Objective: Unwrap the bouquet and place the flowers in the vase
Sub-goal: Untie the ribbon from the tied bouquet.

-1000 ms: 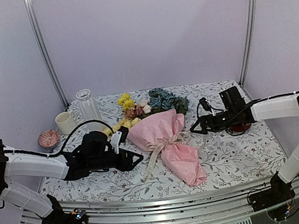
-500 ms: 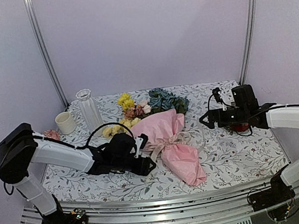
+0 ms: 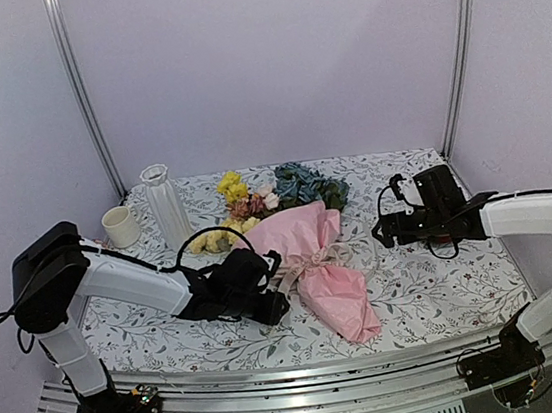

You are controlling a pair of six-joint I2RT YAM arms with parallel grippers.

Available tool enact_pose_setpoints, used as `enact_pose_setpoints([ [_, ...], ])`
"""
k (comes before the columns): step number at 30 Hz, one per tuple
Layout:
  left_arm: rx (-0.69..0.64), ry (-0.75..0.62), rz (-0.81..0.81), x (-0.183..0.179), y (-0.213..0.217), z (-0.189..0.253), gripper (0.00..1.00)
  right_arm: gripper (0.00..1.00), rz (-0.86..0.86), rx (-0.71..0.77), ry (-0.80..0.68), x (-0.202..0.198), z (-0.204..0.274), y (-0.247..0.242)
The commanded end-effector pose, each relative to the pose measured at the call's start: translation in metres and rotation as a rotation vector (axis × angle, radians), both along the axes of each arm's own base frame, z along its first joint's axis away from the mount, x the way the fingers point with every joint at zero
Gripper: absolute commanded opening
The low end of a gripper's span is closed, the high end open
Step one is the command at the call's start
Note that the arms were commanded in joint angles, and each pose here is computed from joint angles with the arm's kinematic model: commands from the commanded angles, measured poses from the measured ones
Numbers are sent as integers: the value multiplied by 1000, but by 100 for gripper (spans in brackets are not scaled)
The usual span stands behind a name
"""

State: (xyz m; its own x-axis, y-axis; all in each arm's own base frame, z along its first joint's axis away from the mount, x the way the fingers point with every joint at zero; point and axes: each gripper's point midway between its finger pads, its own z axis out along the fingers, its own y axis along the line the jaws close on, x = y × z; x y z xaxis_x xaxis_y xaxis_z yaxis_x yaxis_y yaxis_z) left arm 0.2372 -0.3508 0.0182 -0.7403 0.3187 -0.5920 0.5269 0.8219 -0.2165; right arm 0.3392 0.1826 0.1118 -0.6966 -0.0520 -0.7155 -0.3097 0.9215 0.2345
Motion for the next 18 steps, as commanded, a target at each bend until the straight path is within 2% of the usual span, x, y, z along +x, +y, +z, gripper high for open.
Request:
enact_pose_setpoints([
  [1,60,20,29,-3,8,-16,50,91,-9,-96,73,-1,-26,1],
  [6,58,15,32,1,2,-15,38,86,-32,-182,167,-3,-62,6],
  [12,66,-23,53,8,4,-5,23,84,-67,-212,200,6,-81,13],
  [16,56,-45,43,10,4,4,0,82,-93,-237,222,12,-92,12],
  [18,48,-57,36,9,3,10,0,80,-100,-251,234,14,-97,12],
])
